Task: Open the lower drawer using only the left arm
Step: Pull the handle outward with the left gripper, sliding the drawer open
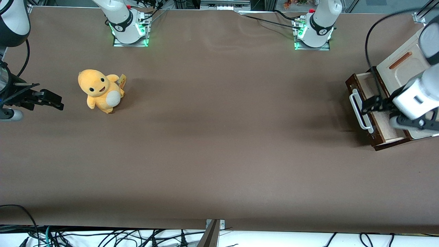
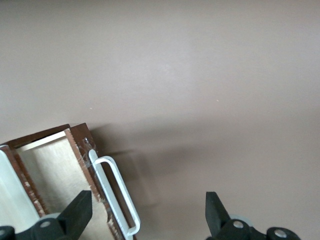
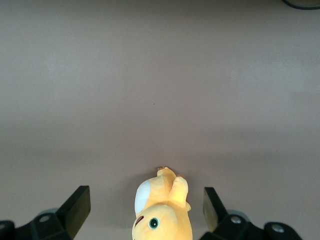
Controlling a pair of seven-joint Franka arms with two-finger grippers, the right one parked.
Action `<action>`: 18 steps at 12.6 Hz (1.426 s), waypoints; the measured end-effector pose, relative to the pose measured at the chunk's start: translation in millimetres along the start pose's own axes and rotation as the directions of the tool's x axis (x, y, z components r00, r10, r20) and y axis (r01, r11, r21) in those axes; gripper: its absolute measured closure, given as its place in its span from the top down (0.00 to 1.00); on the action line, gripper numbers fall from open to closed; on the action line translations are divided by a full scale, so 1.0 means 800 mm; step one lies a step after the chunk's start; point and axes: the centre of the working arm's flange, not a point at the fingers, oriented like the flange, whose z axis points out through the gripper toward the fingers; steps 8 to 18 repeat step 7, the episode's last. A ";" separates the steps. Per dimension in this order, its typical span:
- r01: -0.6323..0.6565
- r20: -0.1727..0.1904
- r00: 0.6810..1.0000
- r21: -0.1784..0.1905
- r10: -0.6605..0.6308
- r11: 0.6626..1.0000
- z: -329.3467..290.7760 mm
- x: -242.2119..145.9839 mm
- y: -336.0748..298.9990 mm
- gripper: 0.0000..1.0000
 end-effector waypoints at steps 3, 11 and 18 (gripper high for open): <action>-0.021 0.003 1.000 -0.007 0.021 1.000 -0.021 -0.020 0.002 1.00; -0.020 0.029 0.999 -0.013 0.020 1.000 -0.007 -0.026 0.002 1.00; -0.020 0.029 0.999 -0.013 0.020 1.000 -0.007 -0.026 0.002 1.00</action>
